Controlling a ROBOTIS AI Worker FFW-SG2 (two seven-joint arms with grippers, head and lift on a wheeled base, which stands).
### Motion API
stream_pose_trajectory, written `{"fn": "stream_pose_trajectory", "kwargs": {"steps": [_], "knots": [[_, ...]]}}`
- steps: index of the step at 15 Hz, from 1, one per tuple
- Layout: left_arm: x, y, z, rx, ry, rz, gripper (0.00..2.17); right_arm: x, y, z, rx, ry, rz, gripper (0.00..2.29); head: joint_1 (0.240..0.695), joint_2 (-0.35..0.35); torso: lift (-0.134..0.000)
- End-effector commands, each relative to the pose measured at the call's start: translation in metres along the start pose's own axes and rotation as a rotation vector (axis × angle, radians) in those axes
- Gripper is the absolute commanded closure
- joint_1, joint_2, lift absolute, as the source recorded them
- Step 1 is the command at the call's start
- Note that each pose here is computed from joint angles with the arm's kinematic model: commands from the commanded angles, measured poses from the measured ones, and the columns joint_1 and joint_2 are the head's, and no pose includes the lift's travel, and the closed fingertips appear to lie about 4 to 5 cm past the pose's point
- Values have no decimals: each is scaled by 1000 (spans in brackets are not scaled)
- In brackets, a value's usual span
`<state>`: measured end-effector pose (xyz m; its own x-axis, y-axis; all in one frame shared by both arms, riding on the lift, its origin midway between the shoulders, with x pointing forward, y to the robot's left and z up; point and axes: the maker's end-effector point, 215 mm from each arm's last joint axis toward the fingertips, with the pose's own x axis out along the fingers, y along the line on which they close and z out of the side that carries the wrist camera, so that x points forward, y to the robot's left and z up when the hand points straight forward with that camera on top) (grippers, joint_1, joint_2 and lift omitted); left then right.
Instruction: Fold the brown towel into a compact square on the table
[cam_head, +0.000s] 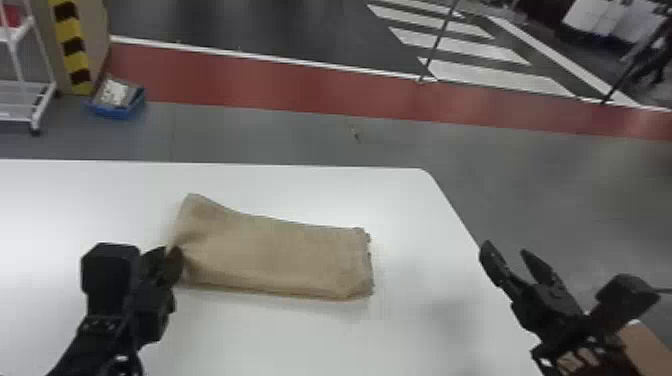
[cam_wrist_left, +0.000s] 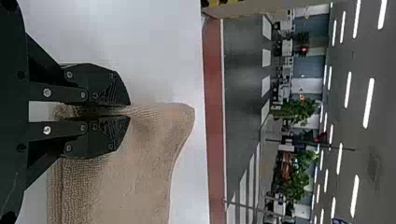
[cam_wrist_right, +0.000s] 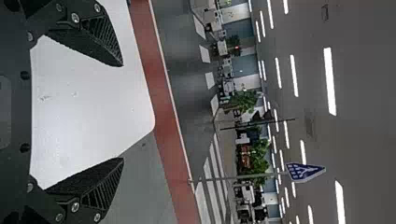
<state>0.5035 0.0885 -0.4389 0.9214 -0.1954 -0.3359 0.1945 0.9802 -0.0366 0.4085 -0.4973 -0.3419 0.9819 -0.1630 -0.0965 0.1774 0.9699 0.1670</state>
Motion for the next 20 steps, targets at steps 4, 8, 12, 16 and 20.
{"fn": "stream_pose_trajectory", "kwargs": {"steps": [4, 8, 12, 16, 20], "knots": [[-43, 68, -3, -3, -6, 73, 1028, 8, 17, -4, 5, 4, 23, 188, 695, -350, -125], [-48, 58, -17, 9, 45, 36, 1001, 12, 31, -10, 6, 18, 42, 188, 695, -350, -125], [-58, 54, -13, 35, 65, 21, 286, 18, 42, -20, 23, 56, 59, 188, 695, -350, -125], [-64, 79, 48, 37, -100, 68, 70, 47, 81, -29, 34, 111, 116, 154, 695, -336, -125], [-26, 60, 59, 38, -143, 24, 495, 78, 149, -45, 53, 173, 210, 147, 695, -256, -125]]}}
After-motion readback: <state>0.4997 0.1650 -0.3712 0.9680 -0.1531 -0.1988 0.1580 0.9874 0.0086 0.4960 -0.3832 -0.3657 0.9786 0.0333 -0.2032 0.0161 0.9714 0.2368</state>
